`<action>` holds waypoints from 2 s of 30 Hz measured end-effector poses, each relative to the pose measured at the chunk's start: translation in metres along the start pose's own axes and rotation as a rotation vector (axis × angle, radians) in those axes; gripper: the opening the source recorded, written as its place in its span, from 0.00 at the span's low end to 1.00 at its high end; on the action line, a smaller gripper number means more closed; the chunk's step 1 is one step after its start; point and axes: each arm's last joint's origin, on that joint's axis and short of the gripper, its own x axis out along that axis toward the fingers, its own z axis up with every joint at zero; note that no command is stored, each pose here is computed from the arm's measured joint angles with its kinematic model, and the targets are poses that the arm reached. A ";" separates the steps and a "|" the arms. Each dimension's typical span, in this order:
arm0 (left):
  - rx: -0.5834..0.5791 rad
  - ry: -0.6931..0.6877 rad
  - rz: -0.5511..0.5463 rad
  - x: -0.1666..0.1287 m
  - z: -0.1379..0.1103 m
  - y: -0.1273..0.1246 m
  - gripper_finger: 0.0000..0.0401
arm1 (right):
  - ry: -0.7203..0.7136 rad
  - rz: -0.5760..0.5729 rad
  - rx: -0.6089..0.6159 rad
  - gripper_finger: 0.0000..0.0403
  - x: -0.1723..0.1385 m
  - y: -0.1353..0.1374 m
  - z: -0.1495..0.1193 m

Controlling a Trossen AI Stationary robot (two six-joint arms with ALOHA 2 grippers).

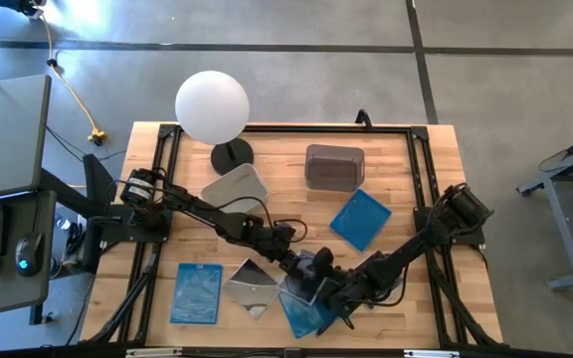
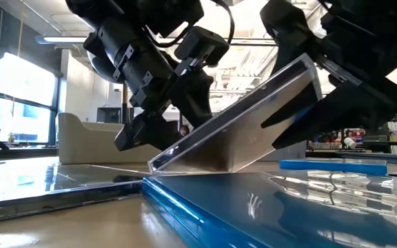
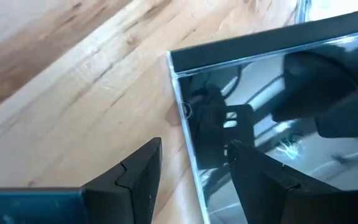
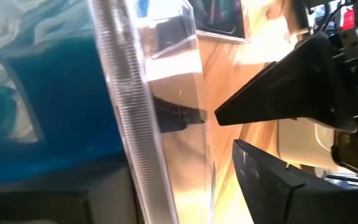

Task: Pick & place jewel cases by type
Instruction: Put the middle black CD case into the gray bin

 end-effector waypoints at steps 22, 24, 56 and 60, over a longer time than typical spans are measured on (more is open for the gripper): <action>0.117 0.115 -0.134 -0.016 0.026 0.001 0.45 | 0.008 -0.022 -0.073 0.02 -0.015 0.015 0.003; 0.155 0.082 -0.154 -0.030 0.033 -0.004 0.45 | 0.006 -0.022 -0.067 0.03 -0.015 0.015 0.003; 0.619 -0.317 -0.459 -0.287 0.021 -0.043 0.45 | -0.007 -0.234 0.039 0.07 0.083 -0.245 -0.031; 0.615 -0.298 -0.434 -0.285 0.019 -0.040 0.45 | -0.048 -0.122 0.057 0.08 0.108 -0.257 -0.041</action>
